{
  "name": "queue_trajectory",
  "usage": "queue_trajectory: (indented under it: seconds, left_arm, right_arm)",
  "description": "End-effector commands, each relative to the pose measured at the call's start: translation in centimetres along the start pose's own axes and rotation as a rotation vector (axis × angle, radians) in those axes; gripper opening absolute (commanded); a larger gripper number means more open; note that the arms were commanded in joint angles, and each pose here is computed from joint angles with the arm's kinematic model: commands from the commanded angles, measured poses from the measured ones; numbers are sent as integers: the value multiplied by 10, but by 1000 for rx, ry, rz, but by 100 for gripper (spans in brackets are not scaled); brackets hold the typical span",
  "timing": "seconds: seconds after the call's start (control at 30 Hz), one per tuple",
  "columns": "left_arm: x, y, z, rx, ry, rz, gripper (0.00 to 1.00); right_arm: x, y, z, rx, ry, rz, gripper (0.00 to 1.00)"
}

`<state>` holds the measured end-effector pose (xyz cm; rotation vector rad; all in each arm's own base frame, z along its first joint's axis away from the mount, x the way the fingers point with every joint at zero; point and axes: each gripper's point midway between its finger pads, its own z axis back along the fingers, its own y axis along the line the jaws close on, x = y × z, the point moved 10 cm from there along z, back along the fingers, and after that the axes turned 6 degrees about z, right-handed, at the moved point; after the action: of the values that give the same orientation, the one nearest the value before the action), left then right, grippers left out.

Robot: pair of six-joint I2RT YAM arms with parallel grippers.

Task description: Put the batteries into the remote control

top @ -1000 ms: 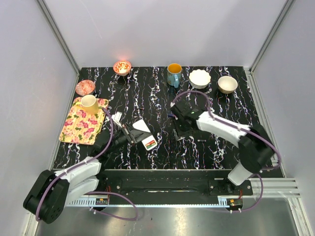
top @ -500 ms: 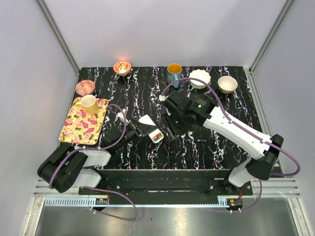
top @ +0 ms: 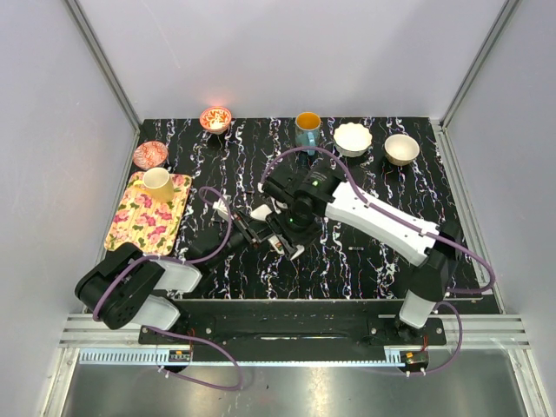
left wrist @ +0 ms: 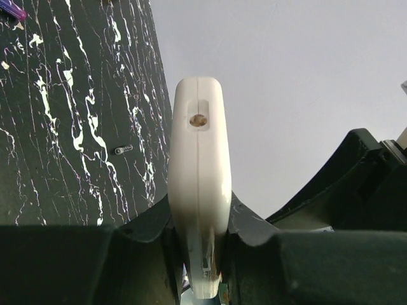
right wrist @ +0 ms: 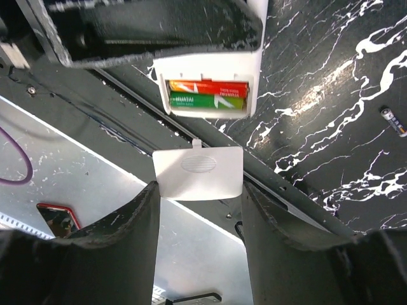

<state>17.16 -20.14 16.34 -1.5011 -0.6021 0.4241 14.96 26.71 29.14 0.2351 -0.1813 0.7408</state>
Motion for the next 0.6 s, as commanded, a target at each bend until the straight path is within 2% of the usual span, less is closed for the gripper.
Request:
queue_trajectory:
  seconds: [0.0, 0.57]
  left_arm:
    - [4, -29, -6, -170, -47, -26, 0]
    - [-9, -22, -6, -149, -15, -33, 0]
  right_arm:
    - [-2, 0, 13, -30, 41, 35, 0]
    - [-3, -5, -13, -110, 141, 64, 0]
